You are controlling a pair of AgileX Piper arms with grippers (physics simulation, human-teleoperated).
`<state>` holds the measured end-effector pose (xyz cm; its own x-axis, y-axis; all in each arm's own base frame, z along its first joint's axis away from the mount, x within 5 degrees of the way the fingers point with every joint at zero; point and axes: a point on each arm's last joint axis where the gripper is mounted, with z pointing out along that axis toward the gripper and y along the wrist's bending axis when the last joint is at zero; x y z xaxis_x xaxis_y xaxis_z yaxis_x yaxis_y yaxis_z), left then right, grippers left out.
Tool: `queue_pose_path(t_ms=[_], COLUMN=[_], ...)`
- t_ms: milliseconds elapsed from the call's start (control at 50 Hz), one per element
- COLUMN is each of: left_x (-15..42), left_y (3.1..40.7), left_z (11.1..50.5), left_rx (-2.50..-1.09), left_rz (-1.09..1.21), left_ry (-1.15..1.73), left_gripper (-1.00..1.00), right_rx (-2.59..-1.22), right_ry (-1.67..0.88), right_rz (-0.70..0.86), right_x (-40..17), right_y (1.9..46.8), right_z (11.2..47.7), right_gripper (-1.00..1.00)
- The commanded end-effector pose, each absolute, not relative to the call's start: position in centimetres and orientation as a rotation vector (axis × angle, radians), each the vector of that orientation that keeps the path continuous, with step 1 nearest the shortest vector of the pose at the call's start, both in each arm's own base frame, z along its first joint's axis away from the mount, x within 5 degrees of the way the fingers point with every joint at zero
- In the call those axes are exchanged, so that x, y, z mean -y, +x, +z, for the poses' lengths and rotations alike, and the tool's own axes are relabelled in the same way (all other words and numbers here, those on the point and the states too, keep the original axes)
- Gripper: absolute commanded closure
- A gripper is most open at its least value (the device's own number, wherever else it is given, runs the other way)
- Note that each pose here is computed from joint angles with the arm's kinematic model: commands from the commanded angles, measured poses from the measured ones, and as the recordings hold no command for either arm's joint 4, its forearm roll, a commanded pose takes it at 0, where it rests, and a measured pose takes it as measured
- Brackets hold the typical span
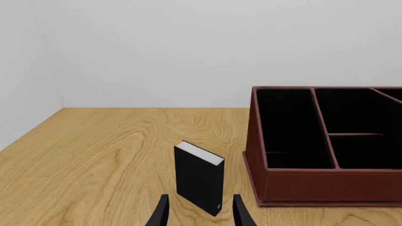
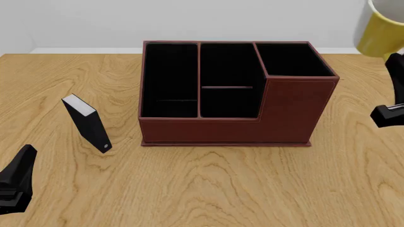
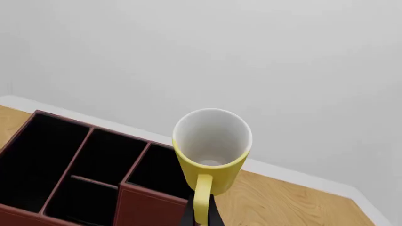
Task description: Pick up the yellow and white mug and place it to the right of the caddy.
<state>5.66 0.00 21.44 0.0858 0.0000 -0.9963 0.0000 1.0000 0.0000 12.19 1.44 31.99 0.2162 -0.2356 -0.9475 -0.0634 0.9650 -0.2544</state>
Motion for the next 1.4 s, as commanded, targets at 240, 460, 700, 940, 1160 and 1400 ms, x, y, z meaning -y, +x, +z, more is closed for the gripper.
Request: queue_pose_path(t_ms=[240,460,700,940,1160,1400], left_x=[0.0,0.0,0.0,0.0,0.0,0.0], left_y=[5.7,5.7,5.7,5.7,5.7,5.7], left_z=[21.4,21.4,21.4,21.4,21.4,21.4], left_rx=[-1.485,-1.485,-1.485,-1.485,-1.485,-1.485], left_rz=[0.0,0.0,0.0,0.0,0.0,0.0], left_ry=[0.0,0.0,0.0,0.0,0.0,0.0], left_gripper=[-1.0,-1.0,-1.0,-1.0,-1.0,-1.0], right_rx=[-1.369,-1.394,-1.429,-1.458,-1.481,-1.496], right_ry=[-0.174,-0.13,-0.085,-0.07,-0.052,-0.039], right_rz=[-0.185,-0.202,-0.224,-0.232,-0.23,-0.225], right_x=[-0.2,0.4,1.2,1.6,1.9,2.0], right_y=[13.4,14.4,15.9,16.7,17.3,17.4], right_z=[31.6,30.8,29.5,28.2,27.1,26.2], right_gripper=[1.0,1.0,1.0,1.0,1.0,1.0])
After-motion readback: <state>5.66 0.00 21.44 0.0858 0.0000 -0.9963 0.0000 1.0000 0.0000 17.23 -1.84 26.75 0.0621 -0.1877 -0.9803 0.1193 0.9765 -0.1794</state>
